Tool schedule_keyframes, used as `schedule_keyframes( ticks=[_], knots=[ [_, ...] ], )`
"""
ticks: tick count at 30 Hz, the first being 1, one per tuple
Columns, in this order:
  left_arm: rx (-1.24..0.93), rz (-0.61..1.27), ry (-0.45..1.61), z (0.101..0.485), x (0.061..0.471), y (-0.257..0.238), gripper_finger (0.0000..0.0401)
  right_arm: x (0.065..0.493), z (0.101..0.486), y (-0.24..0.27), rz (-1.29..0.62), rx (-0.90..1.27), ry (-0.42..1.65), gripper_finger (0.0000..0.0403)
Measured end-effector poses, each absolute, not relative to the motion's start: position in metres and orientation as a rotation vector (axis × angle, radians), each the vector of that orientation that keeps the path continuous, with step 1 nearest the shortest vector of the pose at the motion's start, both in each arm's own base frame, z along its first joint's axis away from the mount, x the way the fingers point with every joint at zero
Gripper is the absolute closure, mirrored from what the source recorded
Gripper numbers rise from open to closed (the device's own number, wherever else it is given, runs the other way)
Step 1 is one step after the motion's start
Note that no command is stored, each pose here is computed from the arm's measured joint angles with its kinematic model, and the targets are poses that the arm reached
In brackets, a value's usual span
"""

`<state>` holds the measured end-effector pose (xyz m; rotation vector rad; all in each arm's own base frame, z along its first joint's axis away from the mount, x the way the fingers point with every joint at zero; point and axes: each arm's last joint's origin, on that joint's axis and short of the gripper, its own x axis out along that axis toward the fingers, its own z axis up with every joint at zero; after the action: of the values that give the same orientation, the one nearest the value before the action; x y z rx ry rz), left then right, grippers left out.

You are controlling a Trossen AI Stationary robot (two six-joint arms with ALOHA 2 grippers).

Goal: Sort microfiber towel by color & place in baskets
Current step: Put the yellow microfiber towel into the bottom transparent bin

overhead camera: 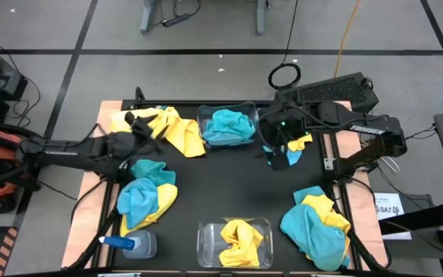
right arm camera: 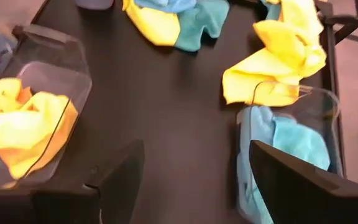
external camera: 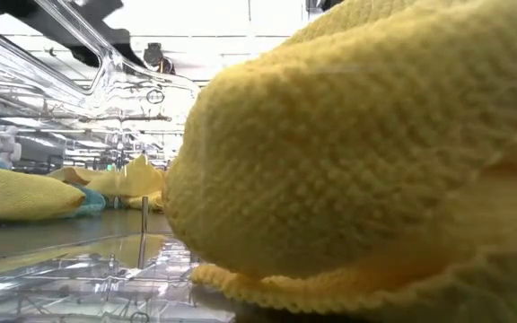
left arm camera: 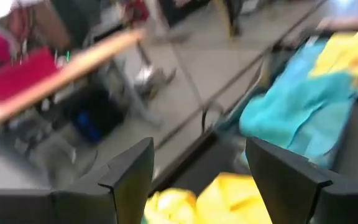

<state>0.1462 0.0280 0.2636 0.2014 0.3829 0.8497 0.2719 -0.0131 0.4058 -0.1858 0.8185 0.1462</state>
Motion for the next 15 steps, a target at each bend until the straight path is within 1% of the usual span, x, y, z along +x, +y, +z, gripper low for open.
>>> schedule_keyframes(
  ticks=[4, 9, 15],
  knots=[
    [0.108, 0.887, 0.540, 0.255, 0.159, 0.048, 0.0141, 0.271, 0.404, -0.003, 0.167, -0.165, 0.840, 0.0122],
    [0.000, 0.960, 0.711, 0.232, 0.169, 0.077, 0.0141, 0.268, 0.402, 0.012, 0.203, -0.148, 0.869, 0.0122],
    [-0.136, 1.050, 0.827, 0.208, 0.171, 0.107, 0.0141, 0.264, 0.400, 0.028, 0.195, -0.166, 0.915, 0.0122]
  ],
)
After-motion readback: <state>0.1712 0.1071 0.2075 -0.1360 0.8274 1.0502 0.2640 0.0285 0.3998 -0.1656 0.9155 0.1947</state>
